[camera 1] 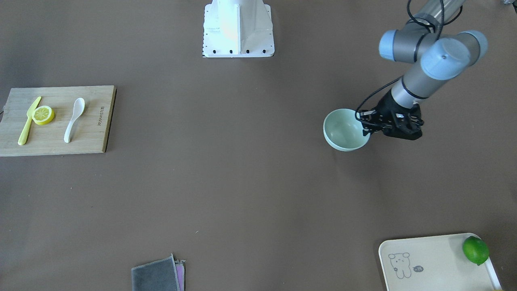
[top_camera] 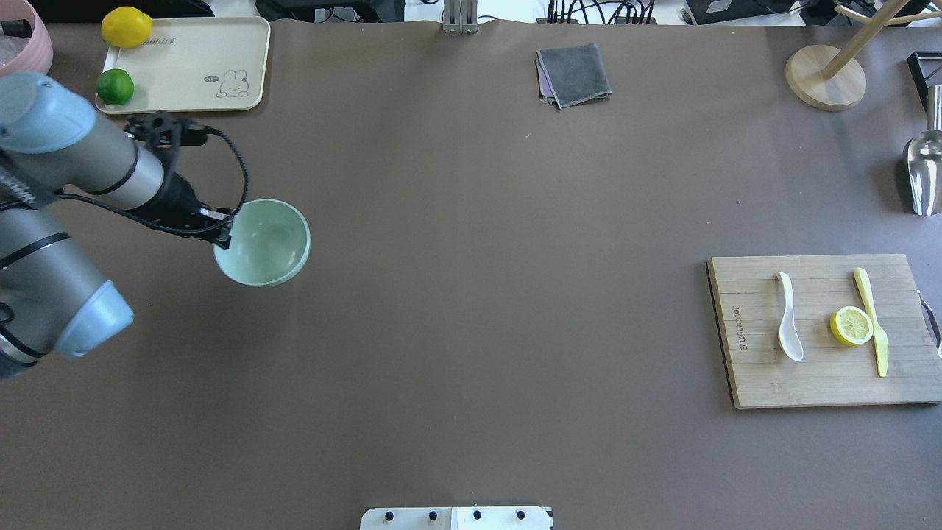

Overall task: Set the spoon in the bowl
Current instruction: 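Drag the bowl toward table center with left gripper while right reaches for spoon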

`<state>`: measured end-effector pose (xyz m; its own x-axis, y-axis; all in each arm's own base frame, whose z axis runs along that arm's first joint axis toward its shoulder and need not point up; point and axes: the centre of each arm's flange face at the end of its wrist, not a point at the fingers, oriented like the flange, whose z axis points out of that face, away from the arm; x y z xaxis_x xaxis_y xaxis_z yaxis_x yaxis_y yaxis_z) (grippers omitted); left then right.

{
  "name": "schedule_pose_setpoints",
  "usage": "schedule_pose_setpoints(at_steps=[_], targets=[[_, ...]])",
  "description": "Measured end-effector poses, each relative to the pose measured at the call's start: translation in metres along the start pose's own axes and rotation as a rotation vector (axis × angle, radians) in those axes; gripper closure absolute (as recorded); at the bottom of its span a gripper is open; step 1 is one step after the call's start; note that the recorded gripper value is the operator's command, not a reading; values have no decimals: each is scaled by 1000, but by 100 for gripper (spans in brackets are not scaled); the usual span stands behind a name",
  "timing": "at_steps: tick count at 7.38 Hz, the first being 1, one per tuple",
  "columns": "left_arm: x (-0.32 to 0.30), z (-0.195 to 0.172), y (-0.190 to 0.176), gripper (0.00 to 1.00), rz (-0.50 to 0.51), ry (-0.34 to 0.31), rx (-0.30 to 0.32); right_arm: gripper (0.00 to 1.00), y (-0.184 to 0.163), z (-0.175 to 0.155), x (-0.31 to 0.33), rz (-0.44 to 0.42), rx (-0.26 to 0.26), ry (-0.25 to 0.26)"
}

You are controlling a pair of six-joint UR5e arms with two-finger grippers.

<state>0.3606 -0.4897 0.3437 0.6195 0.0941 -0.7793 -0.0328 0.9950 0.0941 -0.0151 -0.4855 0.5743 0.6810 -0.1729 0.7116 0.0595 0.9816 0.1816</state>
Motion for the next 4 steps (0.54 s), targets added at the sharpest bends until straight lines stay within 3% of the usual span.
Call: schedule_pose_setpoints(at_steps=[1,4], targets=[[75,-9,14,100,-34,-29,-6,0,-5,6,-34,42,-9,-13],[229,34,67,100,-108,-33,-27,0,-12,47,-124,122,-20,-31]])
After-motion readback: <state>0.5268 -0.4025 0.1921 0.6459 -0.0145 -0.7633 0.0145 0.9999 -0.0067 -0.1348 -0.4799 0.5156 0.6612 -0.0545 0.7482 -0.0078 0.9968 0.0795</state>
